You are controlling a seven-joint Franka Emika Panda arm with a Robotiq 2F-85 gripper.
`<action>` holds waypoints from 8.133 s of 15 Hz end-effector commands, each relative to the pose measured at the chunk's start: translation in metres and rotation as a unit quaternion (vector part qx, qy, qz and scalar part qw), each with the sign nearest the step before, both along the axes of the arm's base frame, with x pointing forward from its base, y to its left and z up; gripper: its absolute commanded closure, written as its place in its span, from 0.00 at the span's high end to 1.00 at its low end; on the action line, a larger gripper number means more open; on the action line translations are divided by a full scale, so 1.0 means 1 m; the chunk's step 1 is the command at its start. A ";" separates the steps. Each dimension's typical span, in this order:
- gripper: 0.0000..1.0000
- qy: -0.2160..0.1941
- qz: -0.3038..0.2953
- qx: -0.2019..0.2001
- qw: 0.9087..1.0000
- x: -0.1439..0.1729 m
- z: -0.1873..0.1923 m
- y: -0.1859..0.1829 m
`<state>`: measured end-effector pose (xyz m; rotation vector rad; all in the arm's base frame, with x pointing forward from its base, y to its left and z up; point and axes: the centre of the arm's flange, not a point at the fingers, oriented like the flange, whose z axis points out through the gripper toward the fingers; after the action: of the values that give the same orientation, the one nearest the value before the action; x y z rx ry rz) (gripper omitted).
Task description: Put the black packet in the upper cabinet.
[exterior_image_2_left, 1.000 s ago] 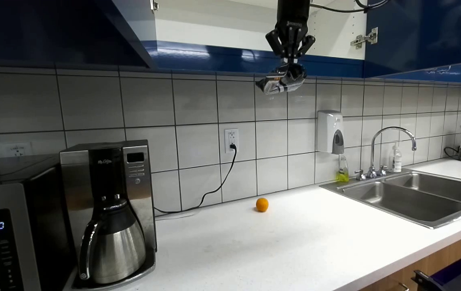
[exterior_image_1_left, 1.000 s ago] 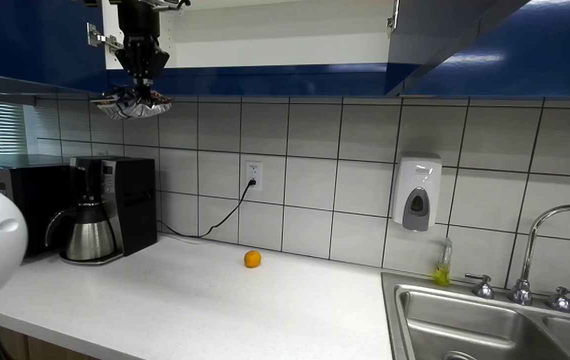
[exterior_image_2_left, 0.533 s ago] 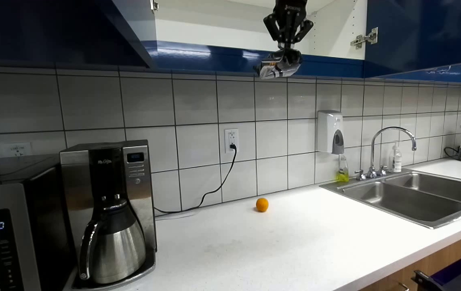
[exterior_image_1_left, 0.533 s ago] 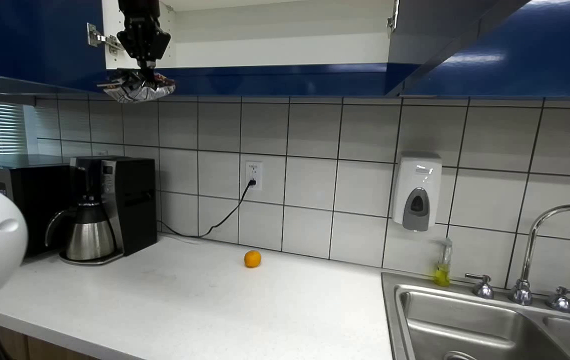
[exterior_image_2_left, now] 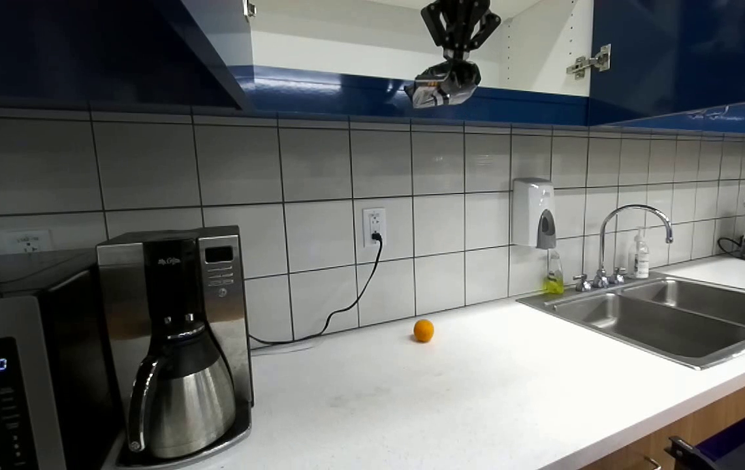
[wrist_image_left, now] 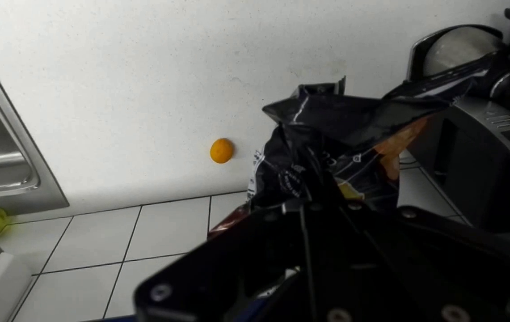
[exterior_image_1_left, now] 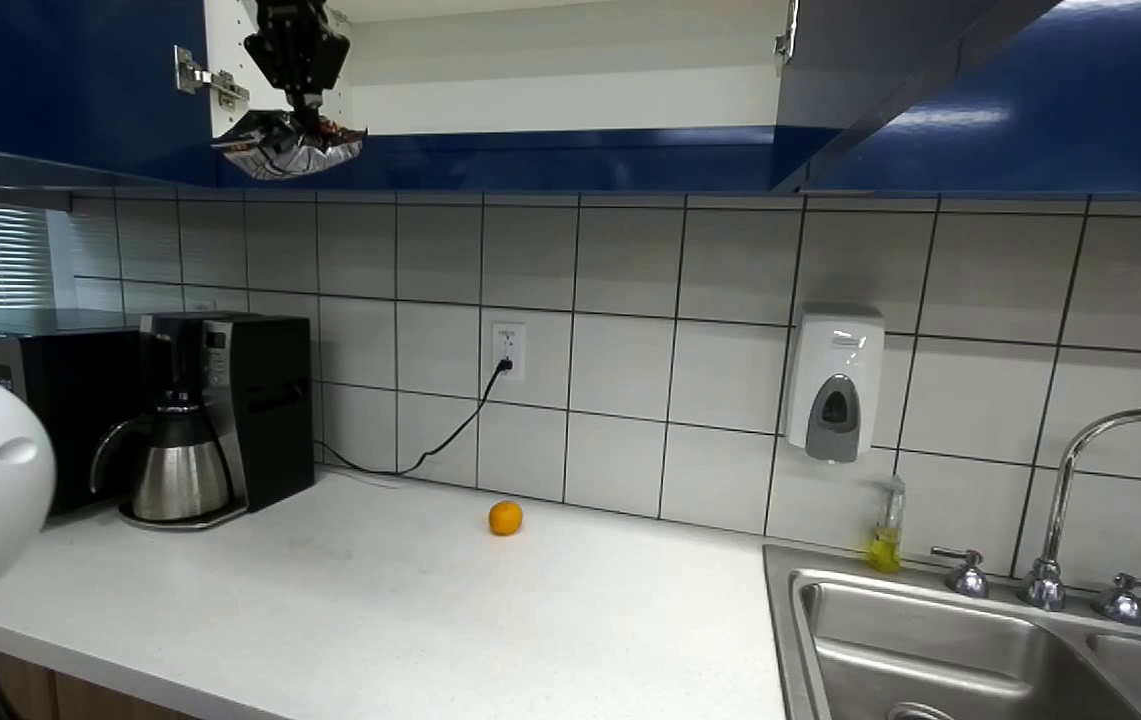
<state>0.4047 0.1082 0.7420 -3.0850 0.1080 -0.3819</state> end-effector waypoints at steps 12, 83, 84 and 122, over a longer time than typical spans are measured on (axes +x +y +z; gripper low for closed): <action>0.01 -0.047 -0.019 -0.026 0.998 0.012 0.058 0.017; 1.00 -0.172 -0.013 -0.078 0.982 0.143 0.063 -0.071; 1.00 -0.174 -0.015 -0.078 0.982 0.143 0.063 -0.071; 1.00 -0.195 0.000 -0.093 0.976 0.058 0.075 -0.028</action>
<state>0.4902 0.0749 0.8270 -3.0984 0.0306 -1.0453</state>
